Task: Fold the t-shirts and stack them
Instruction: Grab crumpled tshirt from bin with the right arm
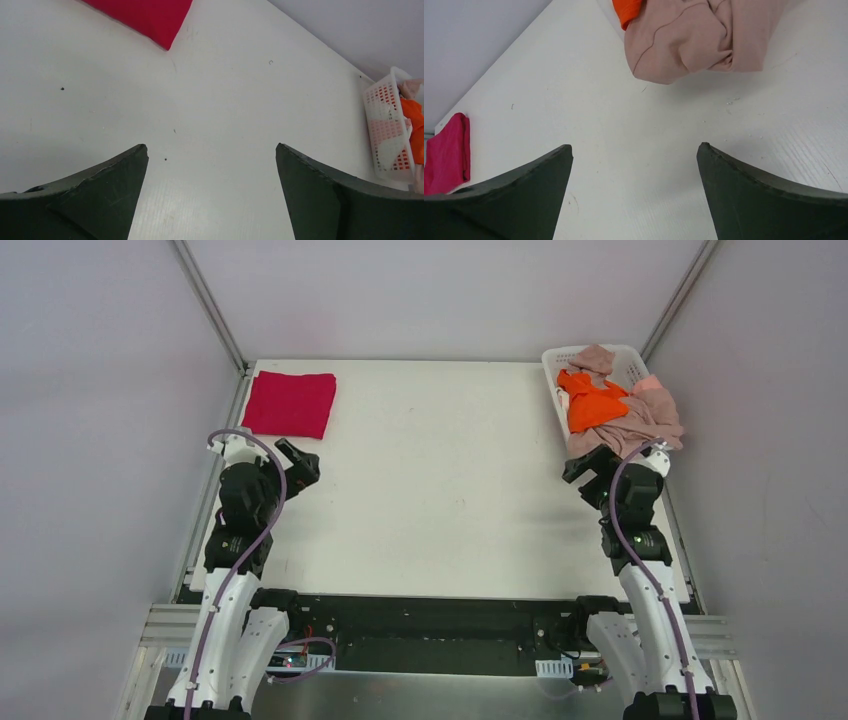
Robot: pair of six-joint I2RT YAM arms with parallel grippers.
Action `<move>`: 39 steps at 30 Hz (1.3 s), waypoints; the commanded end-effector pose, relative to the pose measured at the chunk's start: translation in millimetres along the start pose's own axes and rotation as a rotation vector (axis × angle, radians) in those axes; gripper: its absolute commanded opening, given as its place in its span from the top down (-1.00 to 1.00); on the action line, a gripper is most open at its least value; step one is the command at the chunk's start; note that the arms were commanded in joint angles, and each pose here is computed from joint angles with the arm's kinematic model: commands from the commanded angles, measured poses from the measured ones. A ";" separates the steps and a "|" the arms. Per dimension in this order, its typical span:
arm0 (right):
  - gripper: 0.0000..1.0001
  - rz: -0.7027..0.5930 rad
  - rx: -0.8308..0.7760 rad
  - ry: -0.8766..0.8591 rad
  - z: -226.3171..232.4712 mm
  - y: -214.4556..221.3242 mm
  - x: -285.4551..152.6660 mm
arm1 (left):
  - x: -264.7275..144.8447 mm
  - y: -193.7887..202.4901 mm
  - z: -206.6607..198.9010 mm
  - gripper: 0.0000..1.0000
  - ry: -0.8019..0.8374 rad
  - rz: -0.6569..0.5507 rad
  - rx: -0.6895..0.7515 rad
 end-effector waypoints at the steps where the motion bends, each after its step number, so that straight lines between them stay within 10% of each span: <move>1: -0.98 -0.062 0.056 0.061 4.6 -35.6 -11.3 | -5.5 2.8 -9.2 -0.99 0.055 0.053 -0.028; 23: -0.98 0.098 -0.169 0.375 20.5 -166.0 98.4 | 6.7 11.2 11.7 -0.99 -0.089 0.073 -0.011; 39: -0.98 0.307 -0.153 0.439 -1.3 -136.7 229.0 | 14.8 12.8 19.2 -0.99 -0.147 0.076 0.007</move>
Point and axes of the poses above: each gripper's point midway between its finger pads, its own x axis out along the fingers, its own z axis along the line the jaws close on, y = z × x, the point moved 7 cm from there along -x, back along the fingers, and after that the axes turned 15 degrees about -x, right-handed, at the moved point
